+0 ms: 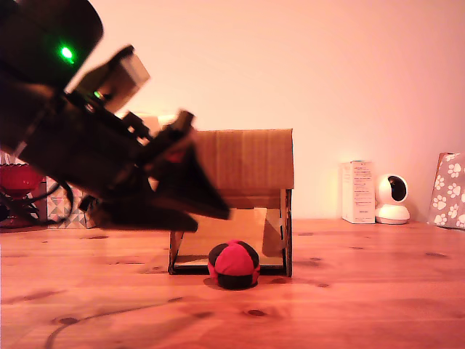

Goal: Drop the footbag into the cardboard dice tower

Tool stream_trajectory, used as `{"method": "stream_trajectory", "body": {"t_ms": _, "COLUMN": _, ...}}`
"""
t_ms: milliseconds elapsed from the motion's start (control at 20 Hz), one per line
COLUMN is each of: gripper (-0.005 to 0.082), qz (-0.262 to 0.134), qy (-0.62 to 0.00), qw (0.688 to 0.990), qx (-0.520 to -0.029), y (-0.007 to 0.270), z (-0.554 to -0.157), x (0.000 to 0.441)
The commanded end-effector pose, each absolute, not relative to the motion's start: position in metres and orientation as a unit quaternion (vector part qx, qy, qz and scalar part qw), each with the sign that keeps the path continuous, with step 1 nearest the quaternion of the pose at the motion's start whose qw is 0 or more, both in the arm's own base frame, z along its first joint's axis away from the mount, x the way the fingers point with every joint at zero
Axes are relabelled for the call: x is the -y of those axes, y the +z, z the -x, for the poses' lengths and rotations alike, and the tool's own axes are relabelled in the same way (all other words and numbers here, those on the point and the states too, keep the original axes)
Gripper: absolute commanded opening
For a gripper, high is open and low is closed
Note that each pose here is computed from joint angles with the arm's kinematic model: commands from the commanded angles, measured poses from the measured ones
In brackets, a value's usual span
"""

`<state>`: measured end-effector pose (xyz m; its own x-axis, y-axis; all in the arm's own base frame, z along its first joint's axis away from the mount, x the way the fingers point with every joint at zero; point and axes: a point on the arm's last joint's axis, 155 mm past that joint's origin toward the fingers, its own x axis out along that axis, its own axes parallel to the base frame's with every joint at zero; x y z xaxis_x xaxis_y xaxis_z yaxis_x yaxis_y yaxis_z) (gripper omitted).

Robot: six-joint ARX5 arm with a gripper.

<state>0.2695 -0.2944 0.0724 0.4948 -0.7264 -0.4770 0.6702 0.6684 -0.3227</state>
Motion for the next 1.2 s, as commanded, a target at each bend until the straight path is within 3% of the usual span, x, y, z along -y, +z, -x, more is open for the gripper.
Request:
{"method": "stream_trajectory", "body": {"t_ms": 0, "gripper": 0.0781, "qz": 0.046, "qy": -0.391, "qw": 0.871, "qx": -0.294, "y": 0.068, "z": -0.275, "x": 0.294}}
{"method": "stream_trajectory", "body": {"t_ms": 250, "gripper": 0.0781, "qz": 0.047, "qy": -0.357, "qw": 0.899, "qx": -0.25, "y": 0.073, "z": -0.296, "x": 0.293}}
{"method": "stream_trajectory", "body": {"t_ms": 450, "gripper": 0.0781, "qz": 0.049, "qy": -0.336, "qw": 0.908, "qx": -0.245, "y": 0.067, "z": -0.304, "x": 0.29}}
{"method": "stream_trajectory", "body": {"t_ms": 800, "gripper": 0.0781, "qz": 0.051, "qy": -0.332, "qw": 0.907, "qx": -0.254, "y": 0.052, "z": -0.312, "x": 0.299}}
{"method": "stream_trajectory", "body": {"t_ms": 1150, "gripper": 0.0781, "qz": 0.053, "qy": -0.335, "qw": 0.908, "qx": -0.245, "y": 0.058, "z": -0.321, "x": 0.31}}
